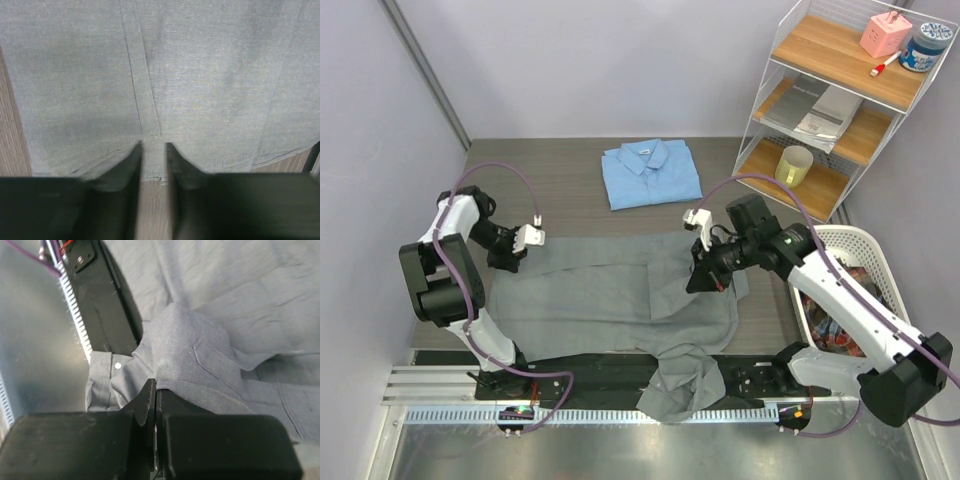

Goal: Fold and stack the long sleeve shirts
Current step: Fold the shirt

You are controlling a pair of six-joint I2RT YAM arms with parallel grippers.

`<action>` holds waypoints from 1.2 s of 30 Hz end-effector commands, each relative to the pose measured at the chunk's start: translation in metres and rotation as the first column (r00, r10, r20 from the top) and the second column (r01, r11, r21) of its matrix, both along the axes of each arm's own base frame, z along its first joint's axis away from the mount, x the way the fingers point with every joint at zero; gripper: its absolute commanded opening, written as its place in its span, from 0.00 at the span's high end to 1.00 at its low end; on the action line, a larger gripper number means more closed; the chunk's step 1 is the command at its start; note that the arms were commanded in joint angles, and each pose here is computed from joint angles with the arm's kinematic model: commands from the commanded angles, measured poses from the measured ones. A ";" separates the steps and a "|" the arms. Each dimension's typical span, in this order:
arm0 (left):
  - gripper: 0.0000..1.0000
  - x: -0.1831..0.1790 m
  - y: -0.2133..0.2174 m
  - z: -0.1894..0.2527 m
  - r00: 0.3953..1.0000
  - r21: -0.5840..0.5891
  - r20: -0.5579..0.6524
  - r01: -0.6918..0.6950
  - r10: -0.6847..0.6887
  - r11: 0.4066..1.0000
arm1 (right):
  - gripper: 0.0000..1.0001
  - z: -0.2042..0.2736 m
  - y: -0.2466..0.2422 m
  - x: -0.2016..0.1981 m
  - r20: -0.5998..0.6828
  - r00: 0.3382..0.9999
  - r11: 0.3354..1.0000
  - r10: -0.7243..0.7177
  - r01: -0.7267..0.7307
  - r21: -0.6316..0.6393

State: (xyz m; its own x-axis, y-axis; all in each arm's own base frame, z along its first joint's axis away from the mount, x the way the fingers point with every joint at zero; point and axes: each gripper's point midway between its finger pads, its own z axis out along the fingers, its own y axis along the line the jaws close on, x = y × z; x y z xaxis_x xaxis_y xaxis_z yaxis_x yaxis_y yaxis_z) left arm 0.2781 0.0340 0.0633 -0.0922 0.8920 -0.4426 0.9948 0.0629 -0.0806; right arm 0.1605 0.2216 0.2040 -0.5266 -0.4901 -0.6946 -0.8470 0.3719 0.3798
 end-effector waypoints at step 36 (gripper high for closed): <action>0.00 -0.036 -0.196 0.187 0.971 -0.718 0.008 -0.161 0.239 0.677 | 0.99 0.048 0.159 0.073 0.393 0.879 0.943 0.270 -0.324 0.075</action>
